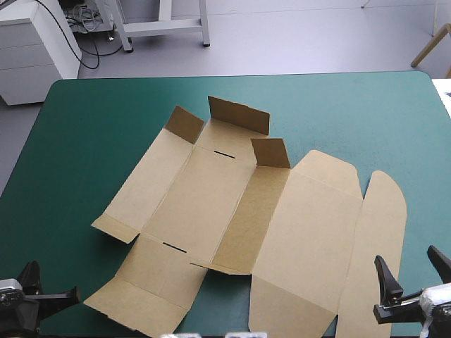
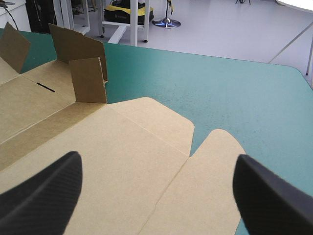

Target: Fold the box

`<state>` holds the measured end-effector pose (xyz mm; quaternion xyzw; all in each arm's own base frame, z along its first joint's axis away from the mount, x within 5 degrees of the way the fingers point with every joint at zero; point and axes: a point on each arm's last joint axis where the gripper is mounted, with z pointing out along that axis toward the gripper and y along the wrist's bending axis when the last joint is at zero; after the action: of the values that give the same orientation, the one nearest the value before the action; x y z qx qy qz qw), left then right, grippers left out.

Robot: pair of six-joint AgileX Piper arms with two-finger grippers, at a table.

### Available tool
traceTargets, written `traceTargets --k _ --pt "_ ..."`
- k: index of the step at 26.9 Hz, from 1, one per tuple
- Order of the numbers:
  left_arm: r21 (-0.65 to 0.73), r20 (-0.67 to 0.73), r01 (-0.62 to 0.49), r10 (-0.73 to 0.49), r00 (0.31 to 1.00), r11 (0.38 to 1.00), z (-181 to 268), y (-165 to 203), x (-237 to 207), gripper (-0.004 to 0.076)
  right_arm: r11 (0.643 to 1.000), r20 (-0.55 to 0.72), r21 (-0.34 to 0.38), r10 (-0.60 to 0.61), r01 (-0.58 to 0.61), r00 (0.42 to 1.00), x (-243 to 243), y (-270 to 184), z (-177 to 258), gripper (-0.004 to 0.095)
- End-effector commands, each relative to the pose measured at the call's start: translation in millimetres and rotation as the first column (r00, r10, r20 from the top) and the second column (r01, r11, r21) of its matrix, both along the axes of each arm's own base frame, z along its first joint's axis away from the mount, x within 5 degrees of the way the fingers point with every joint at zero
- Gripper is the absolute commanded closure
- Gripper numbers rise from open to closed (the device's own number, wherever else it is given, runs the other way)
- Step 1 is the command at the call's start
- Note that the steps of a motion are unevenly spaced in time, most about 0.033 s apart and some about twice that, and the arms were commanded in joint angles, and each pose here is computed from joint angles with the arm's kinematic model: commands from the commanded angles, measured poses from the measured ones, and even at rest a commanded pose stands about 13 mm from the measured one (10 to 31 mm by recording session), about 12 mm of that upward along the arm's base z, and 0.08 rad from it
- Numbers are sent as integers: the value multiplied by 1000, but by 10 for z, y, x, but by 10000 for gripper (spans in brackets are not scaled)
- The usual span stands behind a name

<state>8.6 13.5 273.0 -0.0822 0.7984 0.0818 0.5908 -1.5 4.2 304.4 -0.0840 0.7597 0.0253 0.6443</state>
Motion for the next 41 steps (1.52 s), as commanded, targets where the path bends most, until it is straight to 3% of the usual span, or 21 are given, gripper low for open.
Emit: traceTargets --k 1,8,12,16,20,27,35,37,41 --pt "10 107 16 -17 994 1000 124 -12 -19 734 1000 123 9 -8 7 992 -67 -14 147 35" --pt "10 107 16 -17 994 1000 124 -12 -19 734 999 78 -34 -1 3 997 35 -4 160 34" --pt "10 107 16 -17 994 1000 124 -12 -19 734 988 17 -155 19 -17 1000 289 21 364 34" --pt "10 107 16 -17 994 1000 124 -12 -19 734 972 -67 -227 43 -57 997 605 62 586 34" --pt "10 107 16 -17 994 1000 124 -12 -19 734 963 -148 -195 159 -186 976 1122 224 916 34" --pt "10 107 16 -17 994 1000 124 -12 -19 734 953 -252 -136 230 -270 940 1842 369 1127 34" --pt "10 107 16 -17 994 1000 124 -12 -19 734 909 -436 -74 340 -410 833 2824 583 1162 34" --pt "10 107 16 -17 994 1000 124 -12 -19 734 889 -456 -84 367 -450 811 2978 703 1162 34" --pt "10 107 16 -17 994 1000 124 -12 -19 734 833 -474 -178 393 -523 788 3217 1031 1130 34"
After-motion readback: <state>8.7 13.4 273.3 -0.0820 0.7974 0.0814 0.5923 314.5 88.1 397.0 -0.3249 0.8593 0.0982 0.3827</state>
